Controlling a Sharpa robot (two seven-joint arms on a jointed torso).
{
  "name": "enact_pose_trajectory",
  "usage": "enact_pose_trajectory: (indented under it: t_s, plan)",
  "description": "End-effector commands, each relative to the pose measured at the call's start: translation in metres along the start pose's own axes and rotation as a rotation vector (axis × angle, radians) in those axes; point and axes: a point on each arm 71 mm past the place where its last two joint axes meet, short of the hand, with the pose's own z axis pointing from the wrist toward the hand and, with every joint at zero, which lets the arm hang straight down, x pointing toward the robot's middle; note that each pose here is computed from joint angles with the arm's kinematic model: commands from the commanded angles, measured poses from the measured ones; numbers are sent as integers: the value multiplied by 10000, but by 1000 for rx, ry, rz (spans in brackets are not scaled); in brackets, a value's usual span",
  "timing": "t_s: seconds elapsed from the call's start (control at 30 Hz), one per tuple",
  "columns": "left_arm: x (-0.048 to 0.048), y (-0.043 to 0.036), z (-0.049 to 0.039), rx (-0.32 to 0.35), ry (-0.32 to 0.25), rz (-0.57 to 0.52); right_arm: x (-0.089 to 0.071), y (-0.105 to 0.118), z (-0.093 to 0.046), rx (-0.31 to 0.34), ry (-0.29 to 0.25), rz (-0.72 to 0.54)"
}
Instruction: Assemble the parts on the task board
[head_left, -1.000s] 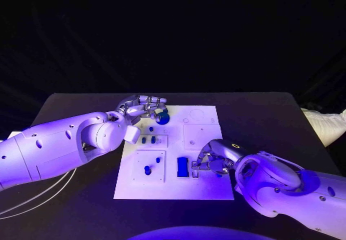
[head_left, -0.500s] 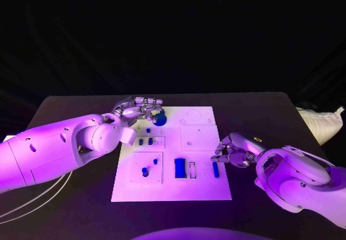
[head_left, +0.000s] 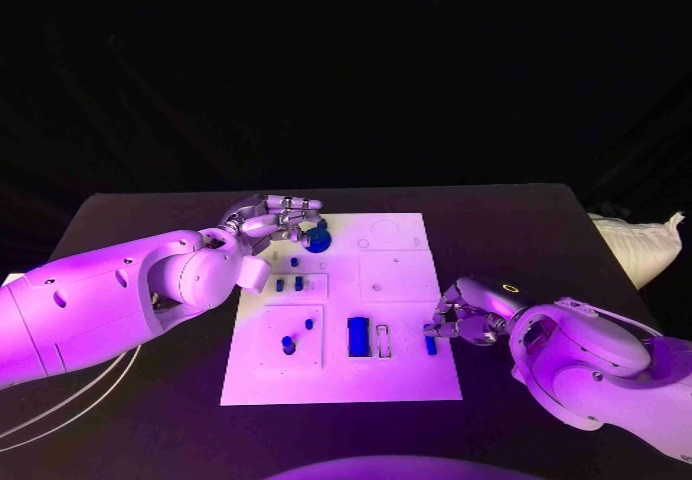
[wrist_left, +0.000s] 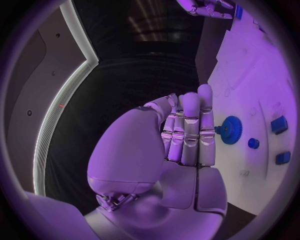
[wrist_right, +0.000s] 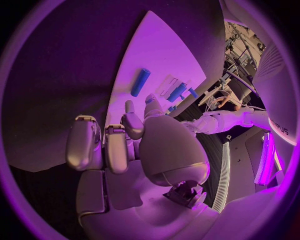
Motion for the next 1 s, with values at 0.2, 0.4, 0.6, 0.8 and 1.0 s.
enact_pose_trajectory:
  t_s: [0.2, 0.4, 0.6, 0.8, 1.0]
  plan:
    - [20, -5, 2, 5, 19, -2, 93, 23, 22, 3, 63, -72]
    - [20, -3, 5, 5, 20, -2, 118, 44, 42, -4, 70, -101]
    - [17, 1, 4, 3, 20, -2, 162, 83, 62, -21, 75, -149]
    - [17, 4, 3, 1, 22, -3, 221, 137, 99, -42, 78, -217]
    - [14, 6, 2, 0, 22, -3, 278, 155, 121, -49, 97, -273]
